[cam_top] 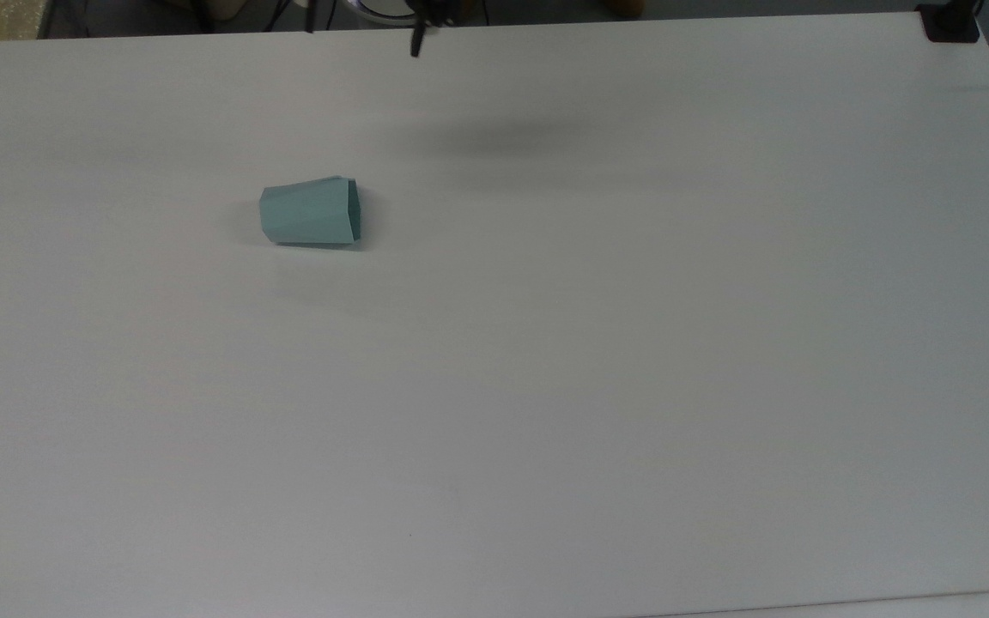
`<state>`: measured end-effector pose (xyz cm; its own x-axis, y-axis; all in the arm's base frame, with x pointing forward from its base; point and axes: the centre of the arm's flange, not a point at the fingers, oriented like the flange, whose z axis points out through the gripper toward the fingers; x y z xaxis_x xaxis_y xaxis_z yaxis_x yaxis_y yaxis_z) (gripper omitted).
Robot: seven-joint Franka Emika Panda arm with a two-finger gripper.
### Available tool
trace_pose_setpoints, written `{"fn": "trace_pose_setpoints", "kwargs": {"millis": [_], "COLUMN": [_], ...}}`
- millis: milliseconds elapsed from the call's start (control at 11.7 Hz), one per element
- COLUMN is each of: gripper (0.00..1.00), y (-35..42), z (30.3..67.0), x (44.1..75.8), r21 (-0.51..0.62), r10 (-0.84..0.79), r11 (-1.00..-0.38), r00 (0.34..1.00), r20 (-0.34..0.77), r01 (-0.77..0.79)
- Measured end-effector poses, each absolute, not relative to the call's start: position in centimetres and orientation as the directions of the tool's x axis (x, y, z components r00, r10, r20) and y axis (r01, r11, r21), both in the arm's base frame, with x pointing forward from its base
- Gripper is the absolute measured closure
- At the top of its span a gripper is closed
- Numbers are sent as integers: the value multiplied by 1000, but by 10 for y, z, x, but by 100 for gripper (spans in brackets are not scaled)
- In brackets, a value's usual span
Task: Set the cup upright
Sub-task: 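Move the open gripper down toward the teal cup's open rim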
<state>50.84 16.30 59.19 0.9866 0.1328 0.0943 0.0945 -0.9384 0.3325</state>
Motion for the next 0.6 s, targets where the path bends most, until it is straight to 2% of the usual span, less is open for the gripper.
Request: {"fn": "trace_pose_setpoints", "kwargs": {"millis": [171, 342, 427, 598], "gripper": [0, 0, 0, 0], "y": [221, 270, 284, 292], "z": [558, 501, 466, 417], "x": [502, 492, 484, 476], "r21": [511, 671, 731, 786], "r10": [162, 231, 280, 320], "r11": [-857, -740, -679, -608], "r00": [975, 953, 944, 940], "r20": [152, 195, 177, 118], "r01": [63, 43, 64, 109]}}
